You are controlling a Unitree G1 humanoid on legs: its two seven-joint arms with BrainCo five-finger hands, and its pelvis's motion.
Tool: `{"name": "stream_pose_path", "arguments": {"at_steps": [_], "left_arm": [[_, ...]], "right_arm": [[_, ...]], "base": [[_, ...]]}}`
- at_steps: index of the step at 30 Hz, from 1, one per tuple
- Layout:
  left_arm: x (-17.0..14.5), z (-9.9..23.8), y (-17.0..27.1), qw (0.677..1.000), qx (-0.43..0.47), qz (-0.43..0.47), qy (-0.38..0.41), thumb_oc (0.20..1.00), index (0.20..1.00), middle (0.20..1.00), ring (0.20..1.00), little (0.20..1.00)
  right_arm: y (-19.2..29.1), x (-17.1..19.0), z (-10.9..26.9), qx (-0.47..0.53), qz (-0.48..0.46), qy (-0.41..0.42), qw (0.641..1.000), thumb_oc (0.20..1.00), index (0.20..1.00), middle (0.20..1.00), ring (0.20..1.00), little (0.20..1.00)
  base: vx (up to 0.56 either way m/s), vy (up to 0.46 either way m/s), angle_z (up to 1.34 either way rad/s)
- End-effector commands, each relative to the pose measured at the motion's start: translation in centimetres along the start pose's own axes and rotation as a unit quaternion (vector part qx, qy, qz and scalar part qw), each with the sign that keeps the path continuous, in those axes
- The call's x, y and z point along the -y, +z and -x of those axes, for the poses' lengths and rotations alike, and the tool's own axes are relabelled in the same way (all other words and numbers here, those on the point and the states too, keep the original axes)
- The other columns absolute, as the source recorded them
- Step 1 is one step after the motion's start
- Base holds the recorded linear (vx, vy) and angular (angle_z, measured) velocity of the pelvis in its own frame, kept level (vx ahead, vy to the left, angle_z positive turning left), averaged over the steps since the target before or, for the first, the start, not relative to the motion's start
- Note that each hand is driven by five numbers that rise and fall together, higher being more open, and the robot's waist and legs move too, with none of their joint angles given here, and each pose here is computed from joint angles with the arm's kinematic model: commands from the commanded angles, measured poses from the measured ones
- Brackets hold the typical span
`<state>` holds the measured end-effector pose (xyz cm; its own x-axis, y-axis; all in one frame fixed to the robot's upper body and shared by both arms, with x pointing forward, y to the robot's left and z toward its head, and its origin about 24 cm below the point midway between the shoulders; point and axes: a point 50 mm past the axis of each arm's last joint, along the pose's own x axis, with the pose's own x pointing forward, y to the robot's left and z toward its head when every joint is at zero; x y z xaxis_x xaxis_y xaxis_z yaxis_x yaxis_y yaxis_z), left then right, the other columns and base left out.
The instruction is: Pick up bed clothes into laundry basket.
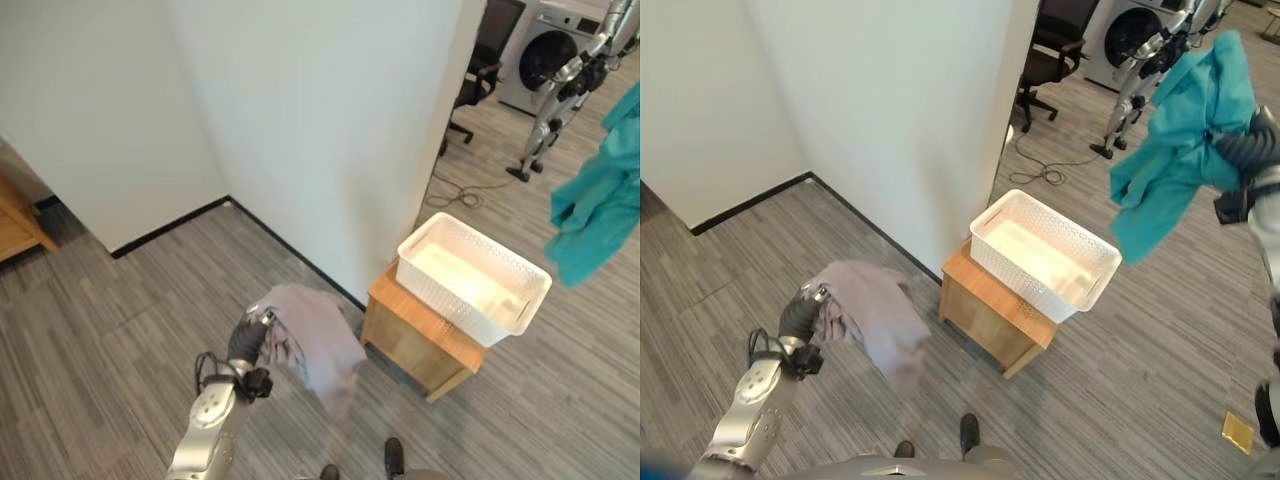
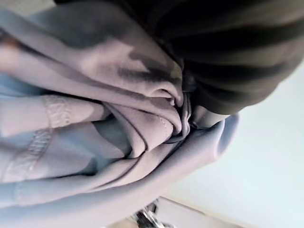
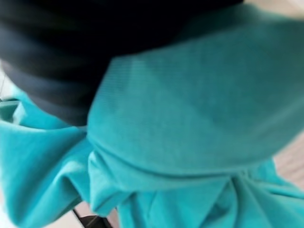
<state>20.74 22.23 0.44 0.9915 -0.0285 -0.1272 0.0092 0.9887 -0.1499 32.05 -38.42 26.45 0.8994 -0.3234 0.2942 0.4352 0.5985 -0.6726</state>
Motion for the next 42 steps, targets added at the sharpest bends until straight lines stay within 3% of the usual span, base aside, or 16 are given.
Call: {"name": "stream_pose_path", "arguments": {"at_steps": [1,10,19,21,22,33,38,42], "left_arm": [[-0.4,-0.6,4.6,0.995,0.094,-0.006,-0.028,0.200,0.200,0.200,0.200,0.200],[-0.7,-0.9,5.9,0.993,0.118,-0.010,-0.016,0.200,0.200,0.200,0.200,0.200],[1.1,-1.8,6.7,0.990,0.140,0.001,-0.030,0.200,0.200,0.200,0.200,0.200],[1.6,-2.3,7.0,0.988,0.148,0.003,-0.035,0.200,0.200,0.200,0.200,0.200],[1.6,-2.3,7.0,0.988,0.148,0.003,-0.035,0.200,0.200,0.200,0.200,0.200],[1.0,-3.2,8.0,0.986,0.168,0.001,-0.010,0.200,0.200,0.200,0.200,0.200],[0.3,-3.5,8.7,0.983,0.183,-0.003,0.007,0.200,0.200,0.200,0.200,0.200],[-0.5,-3.7,9.6,0.980,0.199,-0.013,0.019,0.200,0.200,0.200,0.200,0.200]], "right_arm": [[4.8,5.0,-1.7,0.045,0.045,-0.074,0.995,0.200,0.200,0.200,0.200,0.200],[6.1,4.9,-3.5,0.002,0.029,-0.107,0.994,0.200,0.200,0.200,0.200,0.200],[2.6,1.5,-3.5,-0.072,0.028,-0.074,0.994,0.200,0.200,0.200,0.200,0.200],[0.7,-0.1,-3.0,-0.110,0.050,-0.034,0.992,0.200,0.200,0.200,0.200,0.200],[0.7,-0.1,-3.0,-0.110,0.050,-0.034,0.992,1.000,1.000,1.000,1.000,1.000],[0.6,-0.9,-3.1,-0.121,0.087,-0.009,0.989,1.000,1.000,1.000,1.000,1.000],[4.8,-1.4,-3.7,-0.010,0.071,-0.001,0.997,1.000,1.000,1.000,1.000,1.000],[6.6,-3.1,-2.0,0.088,0.046,0.030,0.995,1.000,1.000,1.000,1.000,1.000]], "base": [[-0.10,-0.007,0.17],[-0.08,0.019,0.08],[-0.05,0.025,-0.07],[-0.03,-0.008,-0.02],[0.00,0.000,0.00],[0.01,0.015,-0.06],[0.02,0.014,-0.06],[0.04,0.017,-0.15]]}}
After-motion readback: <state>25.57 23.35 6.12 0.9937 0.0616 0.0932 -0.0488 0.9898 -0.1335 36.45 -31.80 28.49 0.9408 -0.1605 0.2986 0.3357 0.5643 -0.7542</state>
